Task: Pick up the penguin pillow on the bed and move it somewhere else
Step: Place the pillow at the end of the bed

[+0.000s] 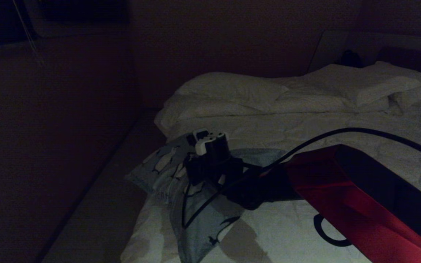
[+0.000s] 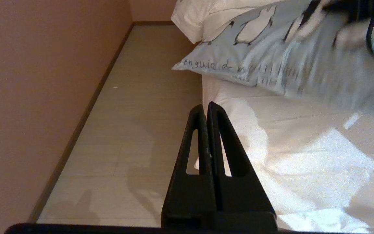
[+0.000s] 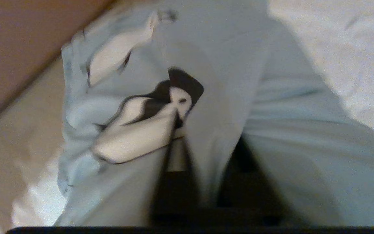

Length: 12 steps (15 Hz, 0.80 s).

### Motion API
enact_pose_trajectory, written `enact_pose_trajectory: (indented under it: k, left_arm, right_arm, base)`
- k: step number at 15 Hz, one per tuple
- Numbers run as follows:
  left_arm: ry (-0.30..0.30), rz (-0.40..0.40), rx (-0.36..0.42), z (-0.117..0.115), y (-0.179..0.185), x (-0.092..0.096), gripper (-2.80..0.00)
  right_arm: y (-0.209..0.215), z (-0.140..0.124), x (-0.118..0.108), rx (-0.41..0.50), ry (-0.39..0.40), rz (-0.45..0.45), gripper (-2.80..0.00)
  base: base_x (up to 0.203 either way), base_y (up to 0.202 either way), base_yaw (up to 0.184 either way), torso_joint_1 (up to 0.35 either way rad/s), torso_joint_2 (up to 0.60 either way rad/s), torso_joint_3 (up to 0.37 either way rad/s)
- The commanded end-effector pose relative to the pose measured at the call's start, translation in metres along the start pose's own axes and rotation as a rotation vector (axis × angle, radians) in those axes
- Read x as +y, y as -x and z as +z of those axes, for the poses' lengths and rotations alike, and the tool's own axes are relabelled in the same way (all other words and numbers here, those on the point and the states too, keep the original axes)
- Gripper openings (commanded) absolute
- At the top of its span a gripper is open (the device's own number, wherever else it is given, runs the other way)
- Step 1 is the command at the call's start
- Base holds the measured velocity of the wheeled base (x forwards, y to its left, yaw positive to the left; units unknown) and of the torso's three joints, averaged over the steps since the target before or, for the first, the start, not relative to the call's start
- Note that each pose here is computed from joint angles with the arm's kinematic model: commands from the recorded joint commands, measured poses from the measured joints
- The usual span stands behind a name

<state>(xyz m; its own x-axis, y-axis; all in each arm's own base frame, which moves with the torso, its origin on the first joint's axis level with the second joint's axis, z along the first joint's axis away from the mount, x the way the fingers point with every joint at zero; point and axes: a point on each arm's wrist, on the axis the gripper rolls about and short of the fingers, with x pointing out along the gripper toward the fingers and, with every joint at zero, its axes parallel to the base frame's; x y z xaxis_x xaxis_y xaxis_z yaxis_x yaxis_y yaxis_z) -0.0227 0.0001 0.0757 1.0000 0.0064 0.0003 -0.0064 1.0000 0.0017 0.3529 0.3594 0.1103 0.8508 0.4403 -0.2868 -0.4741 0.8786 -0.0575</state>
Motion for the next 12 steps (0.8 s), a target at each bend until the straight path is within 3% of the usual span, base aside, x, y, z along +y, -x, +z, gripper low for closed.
enact_pose_trajectory:
  k: [1,5,8,12]
  left_arm:
    - [0.000,0.000,0.000,0.000,0.000,0.000,-2.80]
    - [0.000,0.000,-0.001,0.000,0.000,0.000,-2.80]
    - [0.000,0.000,0.000,0.000,0.000,0.000,-2.80]
    - [0.000,0.000,0.000,0.000,0.000,0.000,-2.80]
  right_arm:
    - [-0.003,-0.013,0.004,0.035,0.013,0.003,0.00]
    - [0.004,-0.013,0.001,0.046,0.012,0.000,0.00]
    - [0.032,0.015,-0.008,0.006,-0.002,-0.009,0.00]
    - [0.095,0.072,-0.033,-0.109,-0.046,-0.020,0.00]
  base:
    - [0.000,0.000,0.000,0.000,0.00,0.000]
    - [0.000,0.000,0.000,0.000,0.00,0.000]
    - [0.000,0.000,0.000,0.000,0.00,0.000]
    - [0.000,0.000,0.000,0.000,0.00,0.000]
